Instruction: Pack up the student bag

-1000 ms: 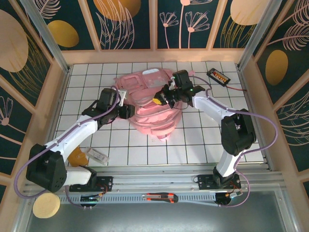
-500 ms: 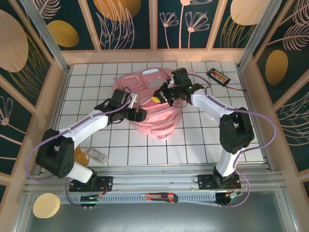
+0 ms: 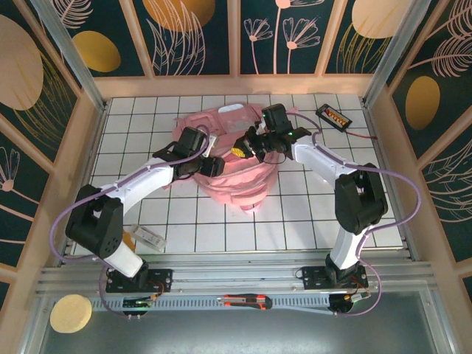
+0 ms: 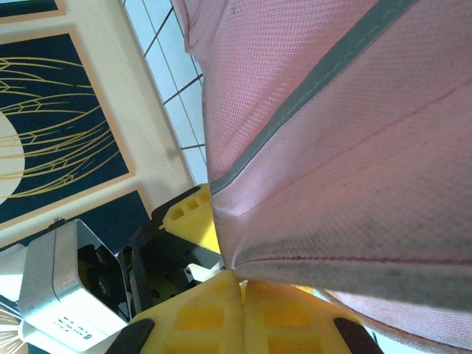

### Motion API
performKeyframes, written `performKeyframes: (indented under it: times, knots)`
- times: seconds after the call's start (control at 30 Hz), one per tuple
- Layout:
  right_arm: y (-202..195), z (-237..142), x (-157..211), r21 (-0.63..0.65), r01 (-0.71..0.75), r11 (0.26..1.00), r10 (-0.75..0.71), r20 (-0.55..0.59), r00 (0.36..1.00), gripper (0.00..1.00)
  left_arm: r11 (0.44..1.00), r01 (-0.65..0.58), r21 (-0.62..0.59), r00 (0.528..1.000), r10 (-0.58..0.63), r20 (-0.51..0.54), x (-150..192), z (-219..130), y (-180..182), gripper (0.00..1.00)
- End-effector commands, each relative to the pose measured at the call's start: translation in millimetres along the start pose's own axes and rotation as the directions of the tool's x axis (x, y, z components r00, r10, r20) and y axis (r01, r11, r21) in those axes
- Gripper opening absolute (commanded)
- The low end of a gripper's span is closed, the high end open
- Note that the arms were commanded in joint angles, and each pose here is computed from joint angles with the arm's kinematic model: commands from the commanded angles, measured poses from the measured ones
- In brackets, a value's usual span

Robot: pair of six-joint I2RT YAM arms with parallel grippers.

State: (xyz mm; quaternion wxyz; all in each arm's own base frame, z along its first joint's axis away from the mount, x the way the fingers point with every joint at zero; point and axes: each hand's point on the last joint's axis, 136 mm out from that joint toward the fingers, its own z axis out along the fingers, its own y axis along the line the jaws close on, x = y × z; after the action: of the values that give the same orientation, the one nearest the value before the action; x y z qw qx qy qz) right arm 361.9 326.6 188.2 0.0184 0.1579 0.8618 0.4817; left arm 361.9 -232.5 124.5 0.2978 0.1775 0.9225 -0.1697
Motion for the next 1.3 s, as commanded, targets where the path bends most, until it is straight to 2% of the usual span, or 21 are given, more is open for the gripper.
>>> performKeyframes:
  times: [0.0,0.17,0.33,0.5,0.8,0.9,1.0,1.03,1.07,1.27]
  knots:
    - [13.0,-0.5,-8.0,-0.035,0.022,0.999,-0.022,0.017,1.0,0.0,1.0,-0.023,-0.006,1.0,0.023,-0.016,0.8,4.4,-1.9,0.61]
    - [11.4,0.0,-8.4,-0.033,0.021,0.999,-0.02,0.018,1.0,0.0,0.999,-0.032,-0.006,0.999,0.032,-0.036,12.9,3.8,-1.8,0.58]
    - [9.7,1.0,-9.3,-0.032,0.018,0.999,-0.017,0.022,1.0,0.0,0.999,-0.042,0.007,0.998,0.042,-0.05,23.6,2.2,-3.2,0.63]
    - [10.6,1.3,-10.8,-0.033,0.02,0.999,-0.019,0.027,0.999,0.0,0.999,-0.042,0.019,0.998,0.043,-0.048,31.1,-3.0,-4.3,0.64]
    - [10.3,3.3,-8.8,-0.03,0.019,0.999,-0.018,0.027,0.999,0.0,0.998,-0.048,0.037,0.997,0.05,-0.058,38.8,-2.5,-6.1,0.52]
    - [11.5,3.6,-8.2,-0.032,0.02,0.999,-0.019,0.027,0.999,0.0,0.998,-0.045,0.041,0.997,0.048,-0.054,35.1,2.0,-6.5,0.39]
    - [11.2,3.3,-8.0,-0.03,0.02,0.999,-0.019,0.028,0.999,0.0,0.998,-0.046,0.039,0.997,0.048,-0.057,31.8,6.5,-6.7,0.17]
    - [11.0,2.8,-8.0,-0.028,0.022,0.999,-0.021,0.029,0.999,0.0,0.998,-0.048,0.032,0.997,0.049,-0.056,31.0,7.2,-5.6,0.06]
    - [10.3,2.4,-7.6,-0.024,0.022,0.999,-0.021,0.029,0.999,0.0,0.999,-0.049,0.023,0.997,0.05,-0.057,31.2,7.6,-3.8,0.0]
    - [3.1,-4.5,-8.0,0.012,0.031,0.999,-0.032,0.036,0.999,0.0,0.991,-0.094,-0.095,0.993,0.086,-0.086,39.7,0.6,18.8,0.0]
